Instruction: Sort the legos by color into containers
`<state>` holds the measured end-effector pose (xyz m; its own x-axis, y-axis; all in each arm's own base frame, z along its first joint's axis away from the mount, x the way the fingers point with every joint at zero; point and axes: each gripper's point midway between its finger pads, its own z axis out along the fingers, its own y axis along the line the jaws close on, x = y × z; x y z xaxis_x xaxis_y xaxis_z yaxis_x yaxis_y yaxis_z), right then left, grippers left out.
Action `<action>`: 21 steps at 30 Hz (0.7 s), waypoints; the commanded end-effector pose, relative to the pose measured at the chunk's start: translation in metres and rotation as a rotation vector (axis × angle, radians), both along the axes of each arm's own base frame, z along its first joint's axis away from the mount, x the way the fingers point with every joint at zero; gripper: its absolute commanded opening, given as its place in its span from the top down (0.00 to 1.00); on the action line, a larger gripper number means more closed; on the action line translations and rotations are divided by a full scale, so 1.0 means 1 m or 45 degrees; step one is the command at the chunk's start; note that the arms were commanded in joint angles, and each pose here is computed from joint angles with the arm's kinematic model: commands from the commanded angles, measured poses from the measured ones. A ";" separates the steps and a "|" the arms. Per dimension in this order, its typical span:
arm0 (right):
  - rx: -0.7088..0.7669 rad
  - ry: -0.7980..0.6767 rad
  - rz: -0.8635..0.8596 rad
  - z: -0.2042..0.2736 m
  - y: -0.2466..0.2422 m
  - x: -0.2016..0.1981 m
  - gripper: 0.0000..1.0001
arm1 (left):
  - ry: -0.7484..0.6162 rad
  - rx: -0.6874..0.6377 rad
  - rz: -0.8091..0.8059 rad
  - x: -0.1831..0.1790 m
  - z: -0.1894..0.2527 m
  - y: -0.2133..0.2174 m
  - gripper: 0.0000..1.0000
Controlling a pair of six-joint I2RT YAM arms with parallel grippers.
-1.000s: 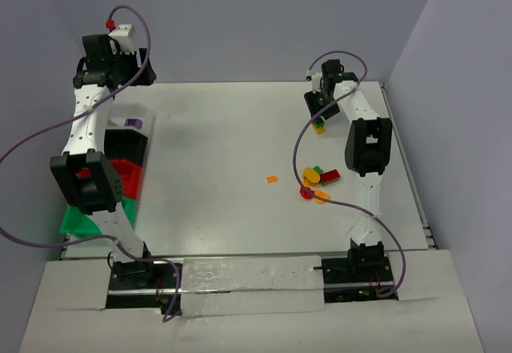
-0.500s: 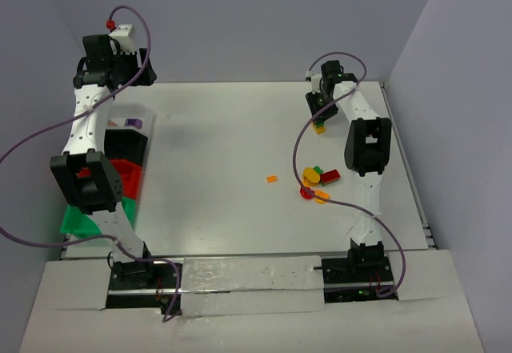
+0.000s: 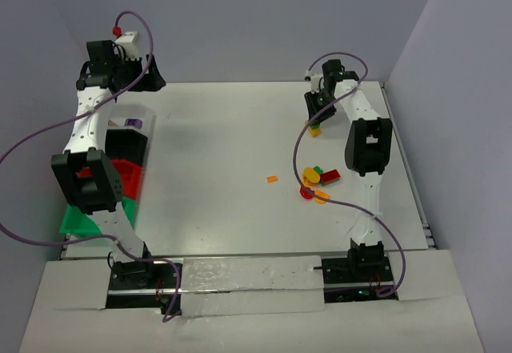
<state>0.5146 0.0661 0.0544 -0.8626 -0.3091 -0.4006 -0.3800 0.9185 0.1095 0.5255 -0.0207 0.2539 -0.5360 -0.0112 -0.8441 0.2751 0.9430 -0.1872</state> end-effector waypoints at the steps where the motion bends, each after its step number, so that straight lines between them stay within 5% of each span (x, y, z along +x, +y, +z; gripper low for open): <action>1: 0.423 -0.150 0.125 0.103 0.069 0.000 1.00 | -0.002 -0.186 -0.264 -0.028 0.010 -0.042 0.01; 11: 1.140 -0.177 0.411 0.213 0.184 -0.042 1.00 | 0.081 -0.502 -0.621 -0.081 0.012 -0.100 0.01; 21: 1.427 -0.076 0.577 0.261 0.241 -0.066 1.00 | 0.080 -0.676 -0.803 -0.104 0.041 -0.155 0.04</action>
<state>0.4741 0.2816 0.2780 -0.7485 -0.0145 -0.6630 -0.6398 0.2790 0.7161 0.4347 -0.1450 0.2490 -0.6840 -0.0716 -0.7260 0.5921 0.5269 -0.6098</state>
